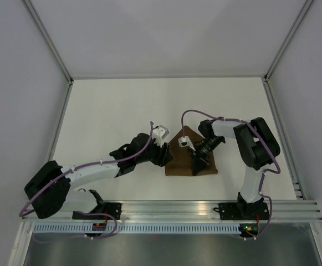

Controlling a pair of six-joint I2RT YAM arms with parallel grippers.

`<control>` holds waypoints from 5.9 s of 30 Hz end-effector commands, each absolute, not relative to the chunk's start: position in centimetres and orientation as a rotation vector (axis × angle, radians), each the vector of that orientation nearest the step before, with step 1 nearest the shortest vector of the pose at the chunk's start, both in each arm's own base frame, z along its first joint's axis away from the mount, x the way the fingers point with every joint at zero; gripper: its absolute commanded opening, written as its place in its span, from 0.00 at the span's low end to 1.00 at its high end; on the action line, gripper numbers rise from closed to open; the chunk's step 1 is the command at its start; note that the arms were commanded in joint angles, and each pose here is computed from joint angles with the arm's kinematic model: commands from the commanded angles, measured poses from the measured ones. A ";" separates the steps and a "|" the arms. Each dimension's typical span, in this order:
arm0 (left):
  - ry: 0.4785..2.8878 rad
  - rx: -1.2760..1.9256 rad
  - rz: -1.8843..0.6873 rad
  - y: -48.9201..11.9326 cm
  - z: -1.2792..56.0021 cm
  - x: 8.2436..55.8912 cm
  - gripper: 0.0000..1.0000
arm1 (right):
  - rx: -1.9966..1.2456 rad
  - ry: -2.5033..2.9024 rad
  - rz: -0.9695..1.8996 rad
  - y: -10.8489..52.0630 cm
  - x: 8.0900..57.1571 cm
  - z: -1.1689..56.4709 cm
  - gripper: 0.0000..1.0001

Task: Fold the napkin, place the utensils inside, and roll it up
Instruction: Roll the napkin at the center of the board.

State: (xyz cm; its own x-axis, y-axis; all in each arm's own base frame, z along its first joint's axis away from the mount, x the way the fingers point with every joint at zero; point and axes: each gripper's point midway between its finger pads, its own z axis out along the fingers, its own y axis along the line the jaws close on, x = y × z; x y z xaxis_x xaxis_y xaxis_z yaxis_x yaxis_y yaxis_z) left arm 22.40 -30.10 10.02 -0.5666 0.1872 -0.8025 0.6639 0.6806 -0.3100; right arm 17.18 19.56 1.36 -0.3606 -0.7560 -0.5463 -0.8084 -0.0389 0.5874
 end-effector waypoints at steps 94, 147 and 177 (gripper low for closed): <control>2.334 1.617 -0.936 -37.6 -4.7 12.0 0.04 | -1.303 1.886 0.746 11.7 26.7 13.3 0.64; 2.602 1.163 -1.285 -40.4 1.0 18.2 0.51 | -1.862 1.819 0.643 16.9 16.1 0.6 0.18; 1.810 0.687 -0.761 -31.0 16.5 24.2 0.56 | -1.893 2.098 1.247 16.2 17.2 0.0 0.17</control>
State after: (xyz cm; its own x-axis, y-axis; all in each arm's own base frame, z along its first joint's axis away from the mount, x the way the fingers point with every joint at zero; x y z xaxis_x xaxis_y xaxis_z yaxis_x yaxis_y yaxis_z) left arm 23.47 -30.95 14.10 -0.5116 0.1051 -0.8528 0.7315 0.5739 -0.3681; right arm 18.28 17.52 1.57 -0.2735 -0.7681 -0.5790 -0.8782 -0.0461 0.4760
